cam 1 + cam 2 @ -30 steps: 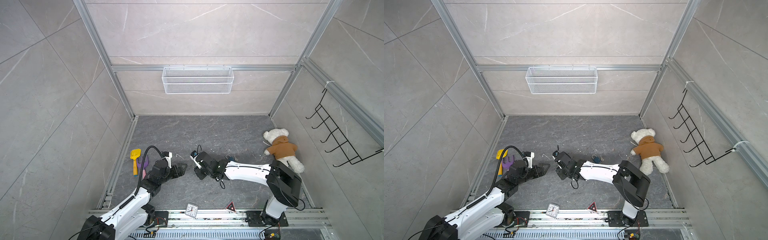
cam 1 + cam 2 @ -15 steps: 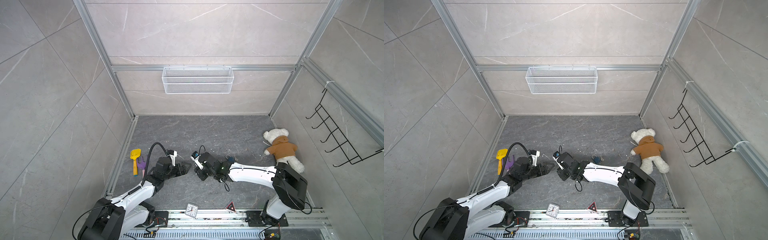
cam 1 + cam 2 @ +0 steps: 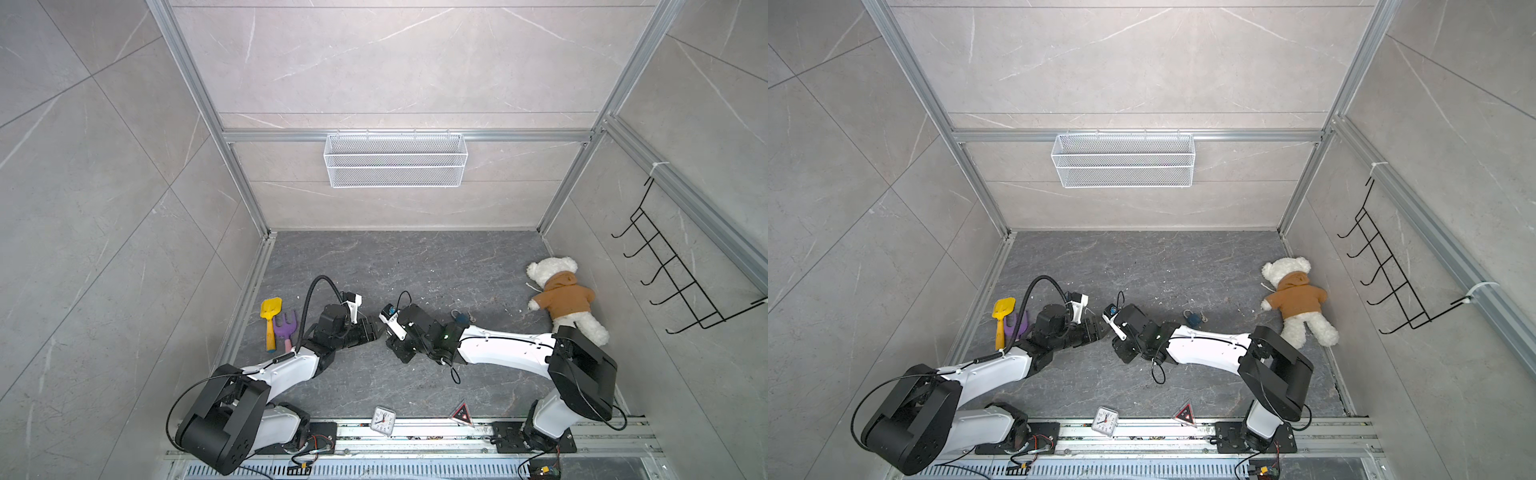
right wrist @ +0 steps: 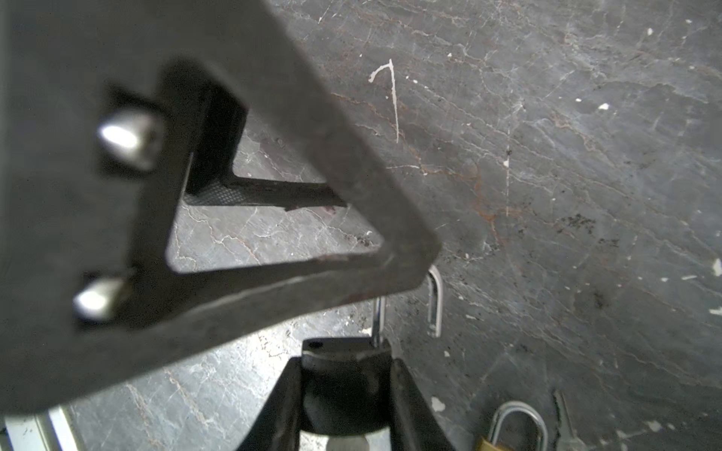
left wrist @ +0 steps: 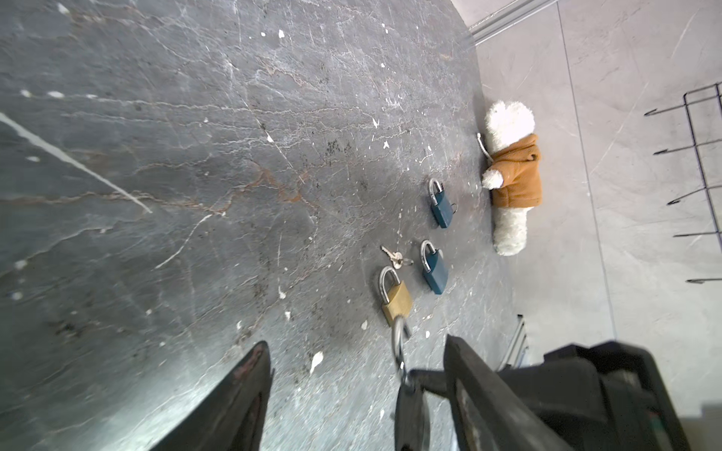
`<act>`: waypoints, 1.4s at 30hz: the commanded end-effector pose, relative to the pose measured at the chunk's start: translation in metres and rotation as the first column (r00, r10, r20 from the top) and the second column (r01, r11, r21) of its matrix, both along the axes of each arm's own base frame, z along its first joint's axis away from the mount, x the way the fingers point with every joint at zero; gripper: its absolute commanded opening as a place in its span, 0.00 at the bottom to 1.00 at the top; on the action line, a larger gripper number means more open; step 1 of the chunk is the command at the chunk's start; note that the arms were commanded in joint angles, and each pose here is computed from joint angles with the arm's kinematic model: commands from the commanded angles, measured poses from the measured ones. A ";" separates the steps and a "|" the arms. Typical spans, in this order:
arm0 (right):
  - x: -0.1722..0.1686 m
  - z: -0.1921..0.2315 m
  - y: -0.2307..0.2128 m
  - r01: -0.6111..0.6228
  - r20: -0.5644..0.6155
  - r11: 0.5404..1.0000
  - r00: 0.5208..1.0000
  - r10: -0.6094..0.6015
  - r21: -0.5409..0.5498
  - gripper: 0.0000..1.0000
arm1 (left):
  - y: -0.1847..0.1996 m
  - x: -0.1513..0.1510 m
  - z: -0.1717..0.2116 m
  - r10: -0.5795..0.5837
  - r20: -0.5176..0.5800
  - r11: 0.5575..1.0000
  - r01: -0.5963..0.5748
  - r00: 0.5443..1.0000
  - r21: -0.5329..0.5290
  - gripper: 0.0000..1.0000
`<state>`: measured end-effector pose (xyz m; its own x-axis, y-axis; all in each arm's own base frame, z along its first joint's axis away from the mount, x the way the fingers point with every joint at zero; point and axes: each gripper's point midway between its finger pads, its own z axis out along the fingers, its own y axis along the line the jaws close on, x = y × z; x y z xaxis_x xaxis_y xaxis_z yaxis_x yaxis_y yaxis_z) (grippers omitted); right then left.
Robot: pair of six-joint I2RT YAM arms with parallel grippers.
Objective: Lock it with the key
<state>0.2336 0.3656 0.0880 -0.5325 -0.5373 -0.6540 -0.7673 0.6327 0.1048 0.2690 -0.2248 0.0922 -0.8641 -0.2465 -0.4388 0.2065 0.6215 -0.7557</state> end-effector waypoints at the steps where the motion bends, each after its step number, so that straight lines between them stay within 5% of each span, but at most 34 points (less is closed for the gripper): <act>1: -0.005 0.013 0.006 -0.033 0.019 0.999 0.999 0.032 0.033 0.27 | -0.018 0.008 0.020 -0.053 0.048 0.997 0.055 0.997 -0.060 0.63; 11: -0.005 0.014 0.007 -0.028 0.025 0.999 0.999 0.027 0.025 0.27 | -0.047 0.003 0.017 -0.126 0.035 0.989 0.128 0.991 -0.075 0.33; 18: -0.003 0.018 0.005 -0.016 0.038 1.000 0.999 0.015 0.023 0.27 | -0.055 -0.001 0.013 -0.146 0.020 0.986 0.147 0.989 -0.082 0.01; 26: 0.001 0.026 0.003 0.013 0.060 0.999 0.998 -0.016 0.044 0.28 | -0.051 -0.003 0.013 -0.130 0.024 0.988 0.131 0.991 -0.081 0.00; 31: 0.002 0.035 0.004 0.023 0.062 0.996 0.998 -0.028 0.082 0.56 | -0.045 0.000 0.029 -0.058 0.058 0.987 0.066 0.997 -0.146 0.00; 39: -0.012 0.089 -0.009 -0.034 0.172 0.942 0.985 -0.025 0.334 0.65 | -0.022 0.010 0.080 0.178 0.093 0.934 -0.138 0.980 -0.329 0.00; 42: -0.005 0.113 -0.027 0.008 0.250 0.911 0.961 -0.121 0.413 0.64 | -0.007 0.010 0.090 0.275 0.108 0.915 -0.226 0.955 -0.333 0.00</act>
